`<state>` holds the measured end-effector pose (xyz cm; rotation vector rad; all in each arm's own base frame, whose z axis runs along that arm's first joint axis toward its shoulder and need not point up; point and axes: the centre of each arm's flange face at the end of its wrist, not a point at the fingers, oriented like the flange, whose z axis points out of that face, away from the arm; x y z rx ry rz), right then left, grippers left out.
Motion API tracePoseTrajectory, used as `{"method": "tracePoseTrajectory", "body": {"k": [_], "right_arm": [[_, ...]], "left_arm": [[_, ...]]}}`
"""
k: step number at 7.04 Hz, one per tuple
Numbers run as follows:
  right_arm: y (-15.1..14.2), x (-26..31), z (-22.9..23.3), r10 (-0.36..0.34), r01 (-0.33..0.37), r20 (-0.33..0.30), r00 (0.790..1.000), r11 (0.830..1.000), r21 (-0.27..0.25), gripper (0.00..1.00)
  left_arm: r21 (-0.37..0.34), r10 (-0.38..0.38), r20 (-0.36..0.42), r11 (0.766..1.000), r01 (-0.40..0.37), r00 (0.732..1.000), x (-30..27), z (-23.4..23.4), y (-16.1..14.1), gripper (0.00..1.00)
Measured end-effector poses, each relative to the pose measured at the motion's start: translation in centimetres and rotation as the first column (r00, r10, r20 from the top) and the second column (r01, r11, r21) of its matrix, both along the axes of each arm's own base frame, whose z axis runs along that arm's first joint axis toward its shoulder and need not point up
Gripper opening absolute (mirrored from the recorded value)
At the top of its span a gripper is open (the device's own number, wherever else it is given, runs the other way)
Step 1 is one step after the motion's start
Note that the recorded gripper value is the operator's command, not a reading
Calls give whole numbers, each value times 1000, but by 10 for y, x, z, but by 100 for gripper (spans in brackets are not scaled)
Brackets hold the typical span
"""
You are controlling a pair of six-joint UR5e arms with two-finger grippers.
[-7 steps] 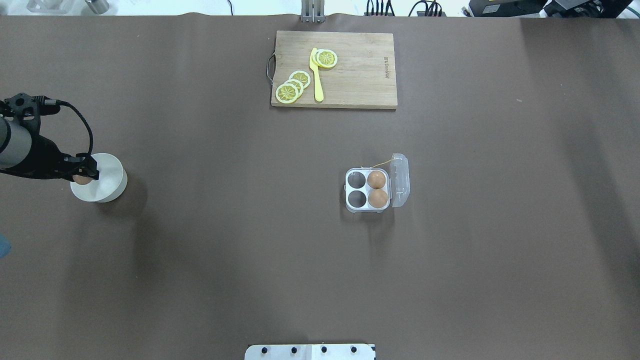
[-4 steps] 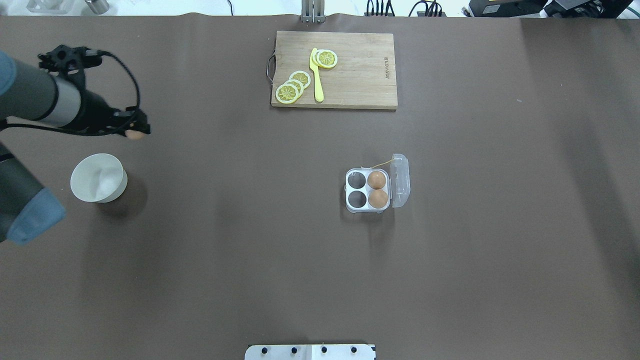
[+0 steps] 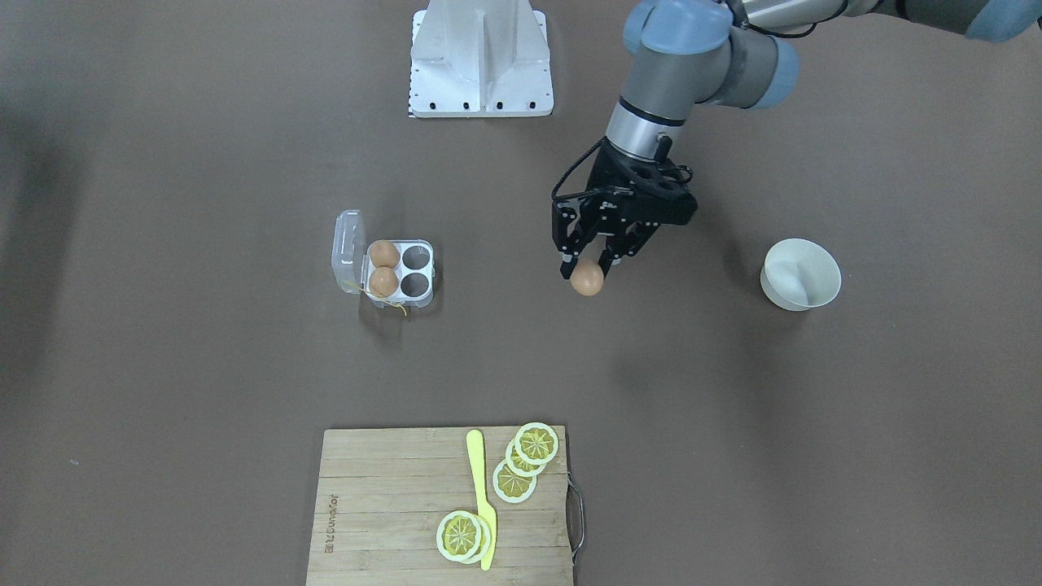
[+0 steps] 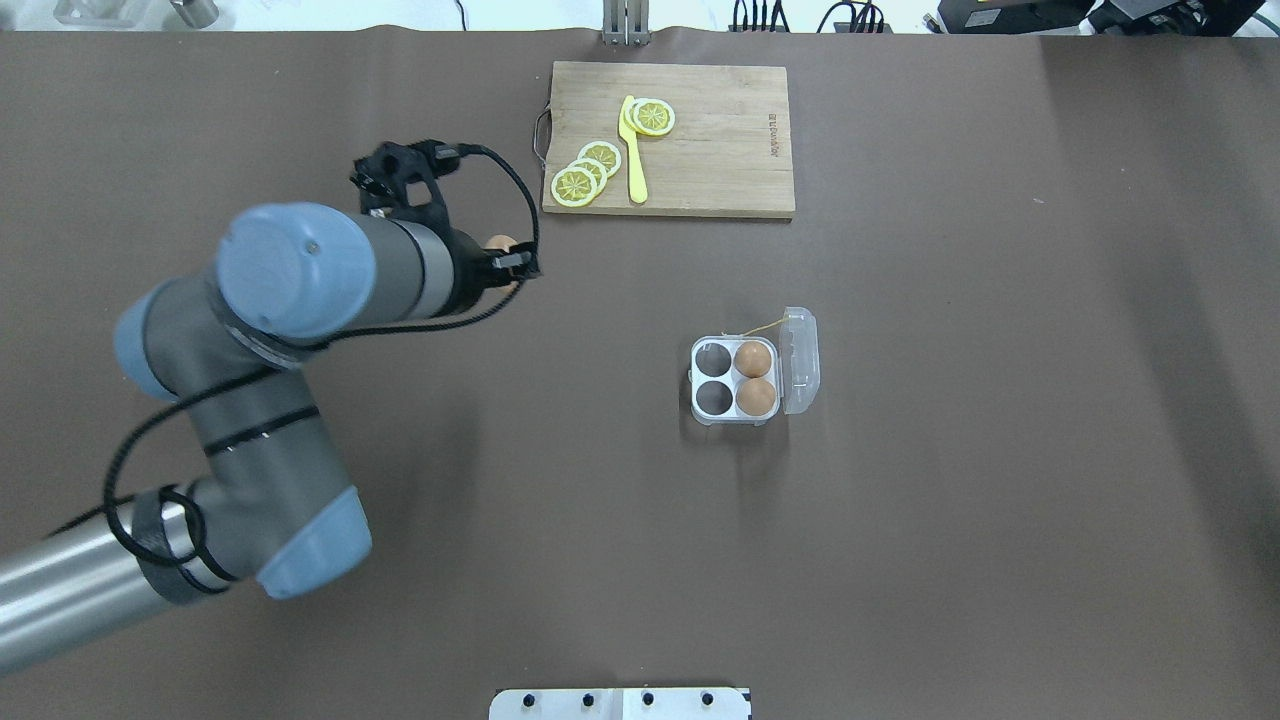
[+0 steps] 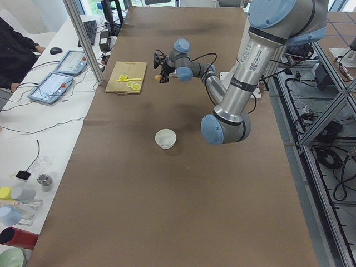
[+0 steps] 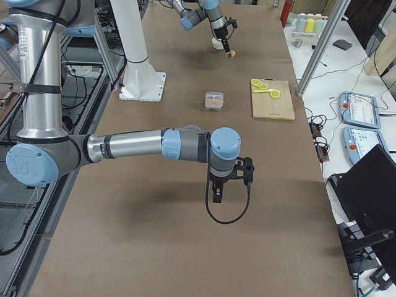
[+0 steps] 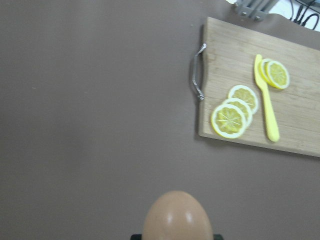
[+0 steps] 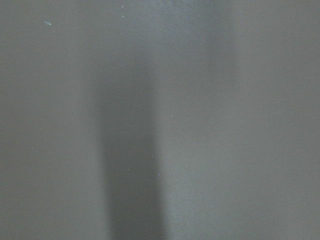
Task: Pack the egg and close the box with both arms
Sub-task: 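Lift the egg with the left gripper and carry it to the egg box, then lower the egg into an empty cup and open the left gripper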
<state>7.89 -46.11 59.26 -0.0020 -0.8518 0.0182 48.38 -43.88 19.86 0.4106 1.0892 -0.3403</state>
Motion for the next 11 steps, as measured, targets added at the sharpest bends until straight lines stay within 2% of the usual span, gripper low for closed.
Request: {"method": "tracePoseTrajectory", "body": {"k": [2,3,4,6,8,11], "right_arm": [[0,0,-2,1,-1,6,1000,1000,2,100],[1,0,-3,1,-1,8,1000,1000,4,100],[1,-1,-5,1,-2,11,1000,1000,6,100],[1,0,-9,2,-3,12,1000,1000,9,100],[1,-1,-10,2,-2,17,1000,1000,10,100],[2,-1,-10,3,-3,18,1000,1000,7,100]], "left_arm": [[38,-92,-87,995,96,992,79,-30,60,4],[61,-135,-135,988,144,982,114,-34,73,4],[74,-162,-167,982,176,973,142,-32,74,4],[81,-174,-203,978,194,964,169,-35,73,4],[82,-165,-213,979,186,963,184,-49,78,10],[82,-155,-207,981,175,966,191,-49,83,10]]}}
